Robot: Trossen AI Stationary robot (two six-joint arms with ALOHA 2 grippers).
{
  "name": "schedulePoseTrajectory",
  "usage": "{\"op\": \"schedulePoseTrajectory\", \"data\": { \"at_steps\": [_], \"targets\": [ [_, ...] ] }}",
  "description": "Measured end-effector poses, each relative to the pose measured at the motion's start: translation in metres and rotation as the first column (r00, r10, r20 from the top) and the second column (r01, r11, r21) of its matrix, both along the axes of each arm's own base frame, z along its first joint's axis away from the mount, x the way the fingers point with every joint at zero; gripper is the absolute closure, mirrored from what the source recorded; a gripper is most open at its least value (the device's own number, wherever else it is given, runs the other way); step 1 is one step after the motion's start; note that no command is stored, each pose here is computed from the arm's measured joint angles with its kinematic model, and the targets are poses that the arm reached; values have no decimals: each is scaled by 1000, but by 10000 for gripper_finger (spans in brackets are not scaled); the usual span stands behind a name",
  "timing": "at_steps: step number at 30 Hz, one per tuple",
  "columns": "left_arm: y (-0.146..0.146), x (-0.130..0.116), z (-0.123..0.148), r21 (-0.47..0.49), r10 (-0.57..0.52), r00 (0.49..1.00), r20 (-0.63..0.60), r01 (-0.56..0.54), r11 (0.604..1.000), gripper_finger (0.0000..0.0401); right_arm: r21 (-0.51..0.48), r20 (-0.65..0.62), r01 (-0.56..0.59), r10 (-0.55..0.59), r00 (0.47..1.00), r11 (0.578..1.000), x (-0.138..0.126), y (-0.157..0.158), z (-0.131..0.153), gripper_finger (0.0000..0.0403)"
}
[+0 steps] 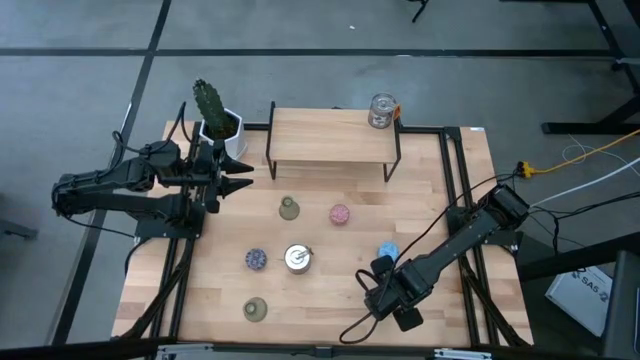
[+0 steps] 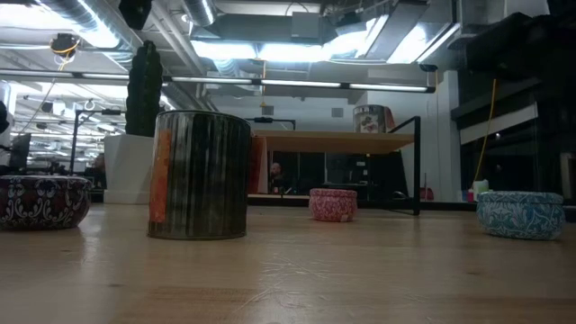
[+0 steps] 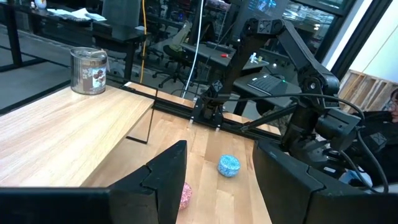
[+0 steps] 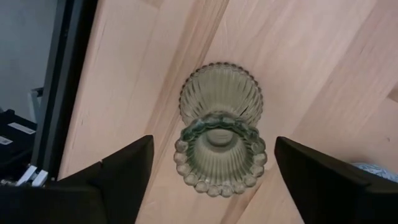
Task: Pick & Place candle stick holders
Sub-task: Put the right green glass candle holder on the shelf
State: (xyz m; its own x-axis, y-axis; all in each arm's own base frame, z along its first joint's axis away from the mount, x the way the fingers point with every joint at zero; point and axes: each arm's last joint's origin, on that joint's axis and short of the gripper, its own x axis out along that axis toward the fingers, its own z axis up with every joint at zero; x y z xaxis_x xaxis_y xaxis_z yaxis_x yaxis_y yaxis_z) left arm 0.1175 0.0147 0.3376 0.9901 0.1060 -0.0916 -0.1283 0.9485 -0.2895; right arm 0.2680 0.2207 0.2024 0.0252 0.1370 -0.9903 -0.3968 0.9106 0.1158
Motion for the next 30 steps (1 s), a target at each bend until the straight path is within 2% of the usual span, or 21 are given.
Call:
{"op": "schedulePoseTrajectory", "data": {
  "at_steps": [8,30],
  "targets": [
    [0,0,0,0,0,1000,0,0,1000,221,1,1,1,-1,1000,1000,0,0,0,117],
    [0,0,0,0,5,1000,0,-5,1000,221,26,33,20,-21,999,999,8,-3,1,181]
  ]
}}
